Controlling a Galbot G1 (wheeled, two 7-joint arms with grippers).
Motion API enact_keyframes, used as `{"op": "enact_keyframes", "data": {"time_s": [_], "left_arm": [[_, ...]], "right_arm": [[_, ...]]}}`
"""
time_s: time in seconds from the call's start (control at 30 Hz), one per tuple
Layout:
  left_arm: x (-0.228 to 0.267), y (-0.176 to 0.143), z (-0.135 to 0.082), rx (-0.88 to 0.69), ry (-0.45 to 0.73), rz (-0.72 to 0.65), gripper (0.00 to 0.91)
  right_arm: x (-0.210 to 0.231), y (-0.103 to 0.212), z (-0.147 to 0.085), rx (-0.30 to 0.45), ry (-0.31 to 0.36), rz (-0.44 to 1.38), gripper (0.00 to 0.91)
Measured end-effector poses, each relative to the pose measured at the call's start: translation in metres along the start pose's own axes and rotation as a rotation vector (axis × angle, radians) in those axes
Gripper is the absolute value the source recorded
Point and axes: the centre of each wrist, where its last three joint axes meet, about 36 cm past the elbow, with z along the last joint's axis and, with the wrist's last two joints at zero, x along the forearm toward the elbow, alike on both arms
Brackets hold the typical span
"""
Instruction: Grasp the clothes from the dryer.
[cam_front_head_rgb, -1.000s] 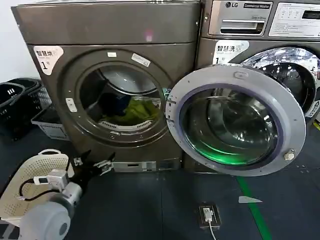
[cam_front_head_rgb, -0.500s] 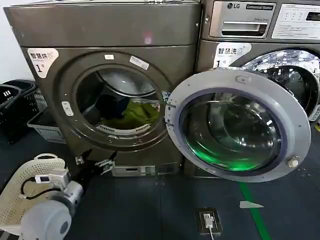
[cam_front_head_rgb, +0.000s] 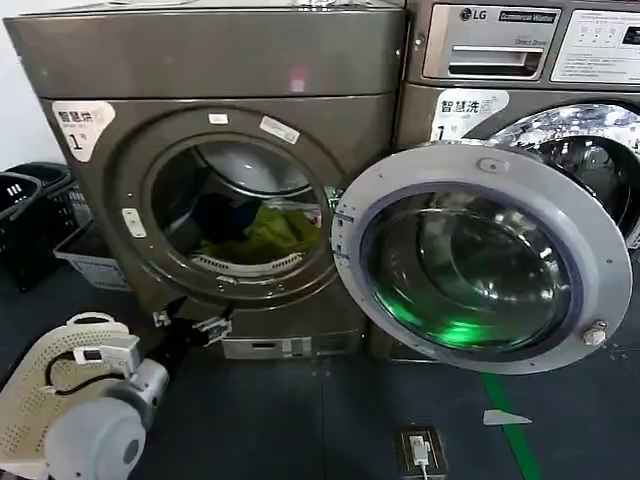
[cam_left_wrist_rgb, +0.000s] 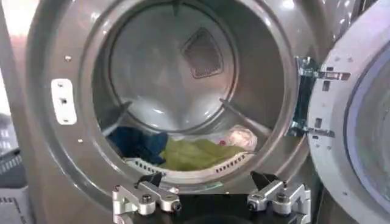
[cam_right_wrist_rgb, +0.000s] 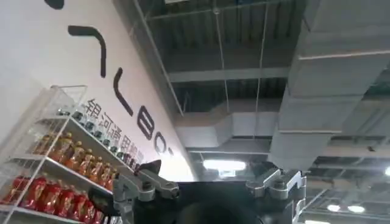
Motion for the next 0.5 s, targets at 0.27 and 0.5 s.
{"op": "enact_keyframes", "data": {"time_s": [0.27,0.5], "left_arm": [[0.0007,0.0001,0.0002,-0.001,0.001,0.0,0.907],[0.0012,-0.0003,-0.0002,-0.001,-0.001,0.001,0.907]], "right_arm": [[0.0,0.0001,0.0005,-0.005,-0.003,-0.001,0.907],[0.0001,0.0008,0.0022,-0.009,-0.009,-0.004,0.907]]}}
